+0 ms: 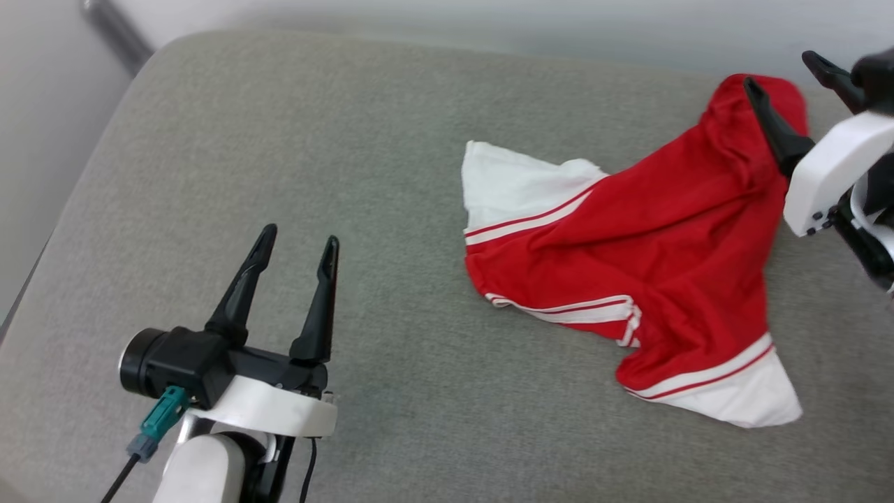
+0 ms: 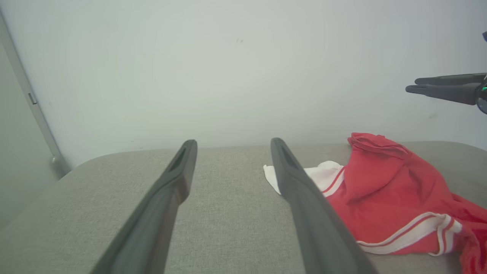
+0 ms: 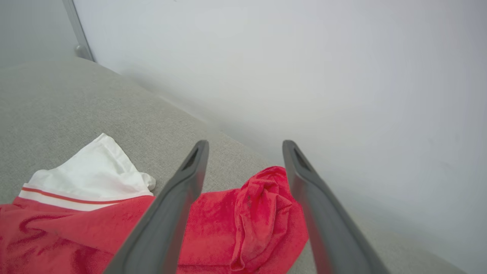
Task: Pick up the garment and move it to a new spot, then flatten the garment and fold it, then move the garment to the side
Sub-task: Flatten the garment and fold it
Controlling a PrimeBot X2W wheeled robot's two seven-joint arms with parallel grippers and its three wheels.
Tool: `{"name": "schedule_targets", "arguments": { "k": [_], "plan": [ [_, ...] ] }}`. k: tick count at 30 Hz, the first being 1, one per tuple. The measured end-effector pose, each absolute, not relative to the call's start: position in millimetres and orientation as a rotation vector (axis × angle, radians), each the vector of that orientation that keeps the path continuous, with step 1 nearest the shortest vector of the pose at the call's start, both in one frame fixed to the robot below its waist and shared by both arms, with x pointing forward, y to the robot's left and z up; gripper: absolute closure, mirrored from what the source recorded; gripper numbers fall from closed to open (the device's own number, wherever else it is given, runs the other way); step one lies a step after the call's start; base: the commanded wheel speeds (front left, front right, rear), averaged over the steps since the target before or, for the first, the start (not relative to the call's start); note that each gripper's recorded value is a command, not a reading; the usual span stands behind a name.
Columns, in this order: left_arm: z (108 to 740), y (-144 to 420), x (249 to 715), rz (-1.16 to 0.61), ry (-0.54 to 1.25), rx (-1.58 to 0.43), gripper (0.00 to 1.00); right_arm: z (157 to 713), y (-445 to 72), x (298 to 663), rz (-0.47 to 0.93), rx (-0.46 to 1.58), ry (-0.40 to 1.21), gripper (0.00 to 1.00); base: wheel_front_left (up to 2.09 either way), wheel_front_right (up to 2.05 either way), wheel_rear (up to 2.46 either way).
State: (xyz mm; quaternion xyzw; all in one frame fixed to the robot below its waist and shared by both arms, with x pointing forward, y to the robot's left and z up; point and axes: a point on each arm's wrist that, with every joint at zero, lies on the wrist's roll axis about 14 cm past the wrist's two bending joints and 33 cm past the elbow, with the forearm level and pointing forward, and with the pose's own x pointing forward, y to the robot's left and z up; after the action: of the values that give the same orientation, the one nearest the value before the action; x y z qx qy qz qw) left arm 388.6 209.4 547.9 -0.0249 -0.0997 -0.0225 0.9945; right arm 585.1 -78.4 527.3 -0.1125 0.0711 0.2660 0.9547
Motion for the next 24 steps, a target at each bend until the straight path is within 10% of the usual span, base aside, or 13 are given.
{"name": "schedule_targets", "arguments": {
  "k": [24],
  "plan": [
    [532,144,385,-0.261,-0.145,-0.169,0.00,557,-164,408,0.237,0.101,-0.225,0.00,0.00,0.00,0.00]
  ]
}}
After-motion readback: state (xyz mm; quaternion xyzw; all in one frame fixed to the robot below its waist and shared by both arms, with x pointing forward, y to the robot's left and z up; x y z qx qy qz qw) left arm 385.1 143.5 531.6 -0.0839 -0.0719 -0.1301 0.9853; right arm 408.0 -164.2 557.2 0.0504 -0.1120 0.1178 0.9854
